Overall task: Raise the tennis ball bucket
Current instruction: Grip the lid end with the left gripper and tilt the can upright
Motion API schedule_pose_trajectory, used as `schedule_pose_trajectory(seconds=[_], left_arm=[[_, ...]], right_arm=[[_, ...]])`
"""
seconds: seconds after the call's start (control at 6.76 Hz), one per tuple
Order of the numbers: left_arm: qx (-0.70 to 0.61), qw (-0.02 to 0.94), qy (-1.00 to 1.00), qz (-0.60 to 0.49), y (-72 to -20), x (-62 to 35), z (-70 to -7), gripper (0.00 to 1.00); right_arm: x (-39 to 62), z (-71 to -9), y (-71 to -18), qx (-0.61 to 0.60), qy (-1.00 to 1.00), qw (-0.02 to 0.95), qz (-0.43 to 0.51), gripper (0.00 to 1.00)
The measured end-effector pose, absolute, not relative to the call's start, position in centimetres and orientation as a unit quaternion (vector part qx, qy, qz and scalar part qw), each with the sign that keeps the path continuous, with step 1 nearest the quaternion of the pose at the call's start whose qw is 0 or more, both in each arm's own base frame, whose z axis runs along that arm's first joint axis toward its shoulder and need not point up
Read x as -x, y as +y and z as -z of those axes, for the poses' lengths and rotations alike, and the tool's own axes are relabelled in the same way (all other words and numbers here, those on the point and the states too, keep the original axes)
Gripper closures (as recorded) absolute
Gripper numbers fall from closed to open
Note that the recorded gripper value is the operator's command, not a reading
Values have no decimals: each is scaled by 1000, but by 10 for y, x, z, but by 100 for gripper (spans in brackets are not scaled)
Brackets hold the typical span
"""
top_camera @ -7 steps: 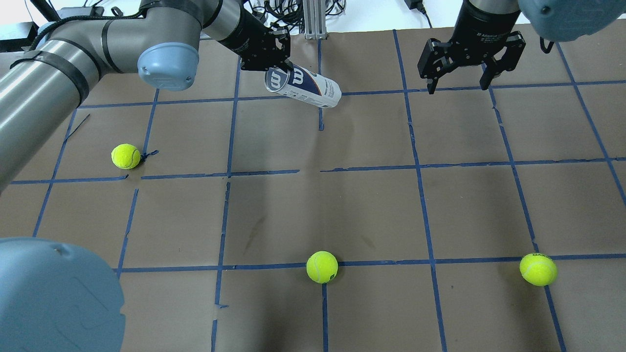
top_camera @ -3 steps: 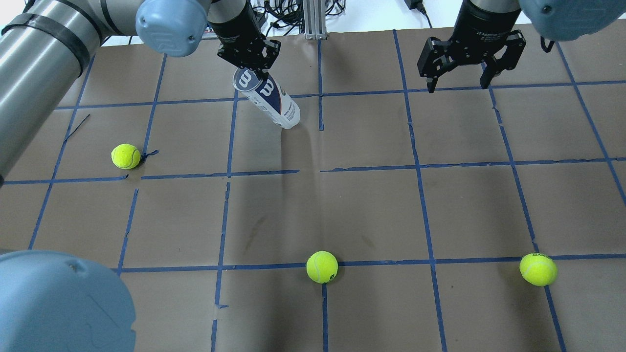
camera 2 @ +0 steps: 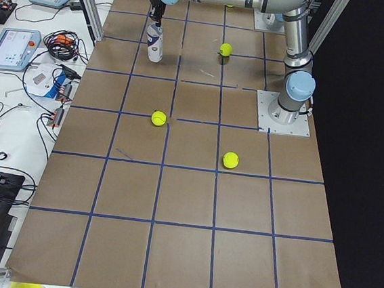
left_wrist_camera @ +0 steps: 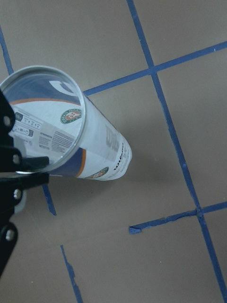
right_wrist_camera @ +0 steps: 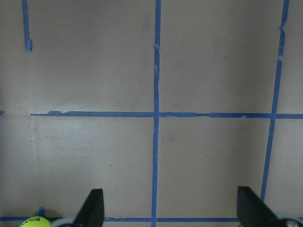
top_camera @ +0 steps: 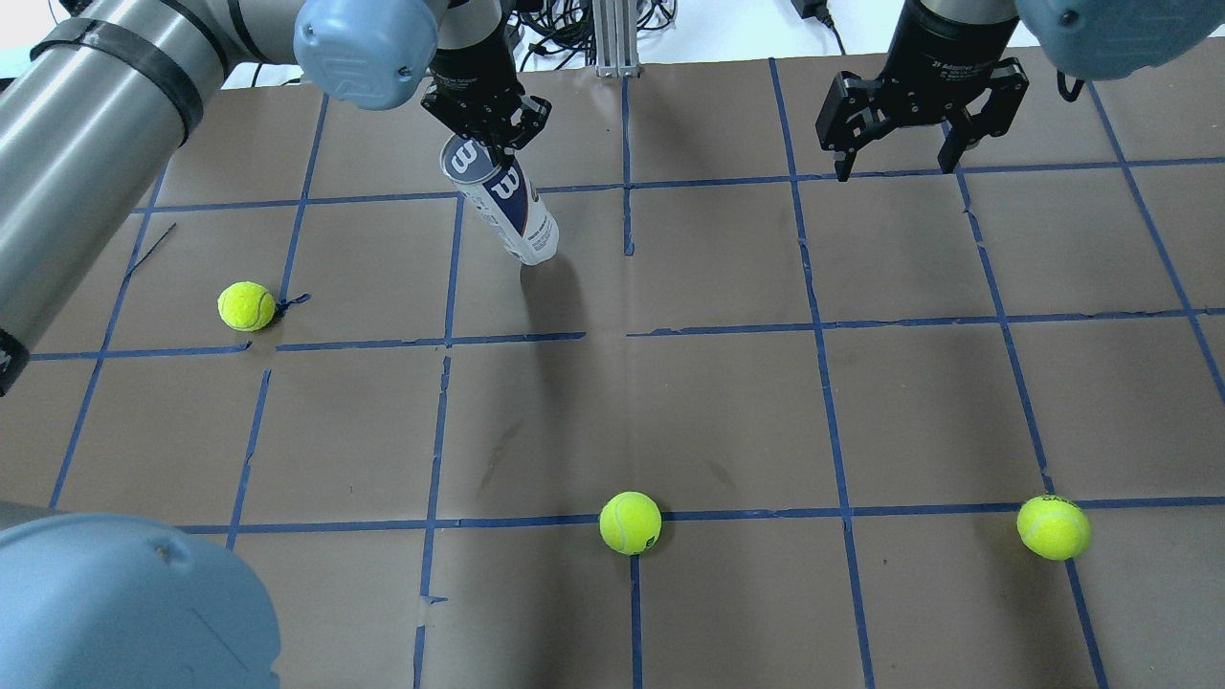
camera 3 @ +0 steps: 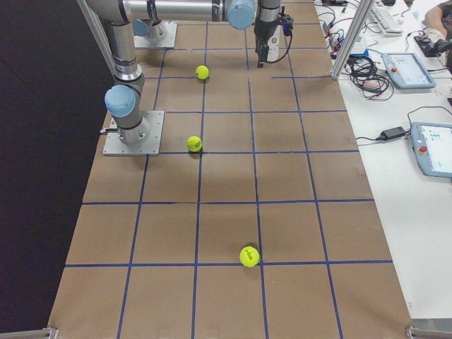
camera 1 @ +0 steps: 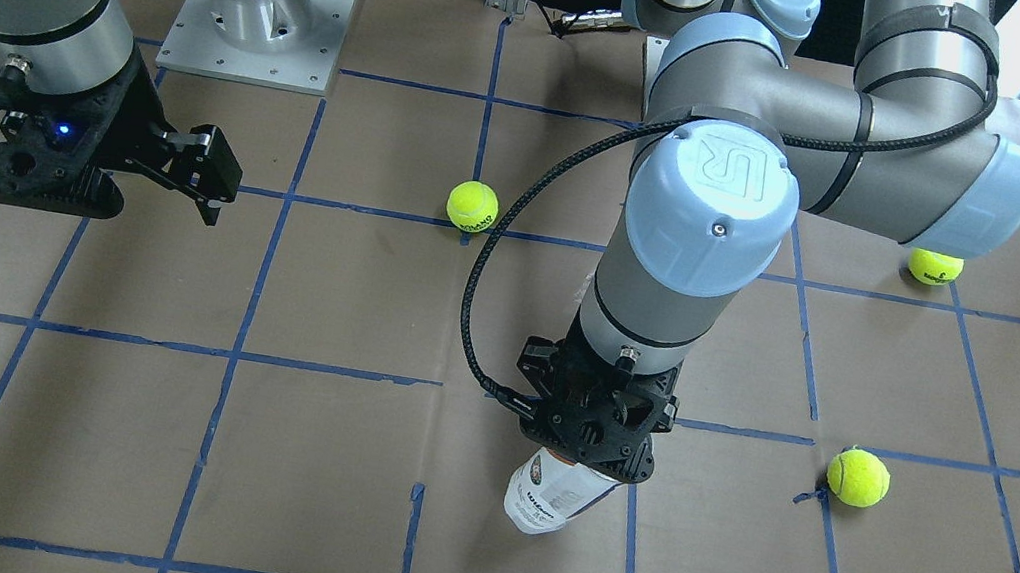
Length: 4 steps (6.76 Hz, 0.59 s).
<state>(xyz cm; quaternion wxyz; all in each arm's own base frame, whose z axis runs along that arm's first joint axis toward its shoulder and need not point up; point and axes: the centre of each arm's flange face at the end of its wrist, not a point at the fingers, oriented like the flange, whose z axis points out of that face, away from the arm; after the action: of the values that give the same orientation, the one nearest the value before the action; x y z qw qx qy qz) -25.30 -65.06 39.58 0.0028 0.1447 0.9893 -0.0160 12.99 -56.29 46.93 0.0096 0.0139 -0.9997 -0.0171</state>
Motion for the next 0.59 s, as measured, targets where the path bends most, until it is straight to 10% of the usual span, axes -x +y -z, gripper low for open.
schedule_pose_trajectory(seconds=[0.3, 0.59], left_arm=[[-145, 5, 989, 16, -654, 256, -387, 90], [-140, 4, 990, 16, -659, 258, -378, 1]], right_arm=[[-130, -469, -563, -14, -1000, 10, 18, 0], [-130, -469, -563, -14, -1000, 10, 18, 0]])
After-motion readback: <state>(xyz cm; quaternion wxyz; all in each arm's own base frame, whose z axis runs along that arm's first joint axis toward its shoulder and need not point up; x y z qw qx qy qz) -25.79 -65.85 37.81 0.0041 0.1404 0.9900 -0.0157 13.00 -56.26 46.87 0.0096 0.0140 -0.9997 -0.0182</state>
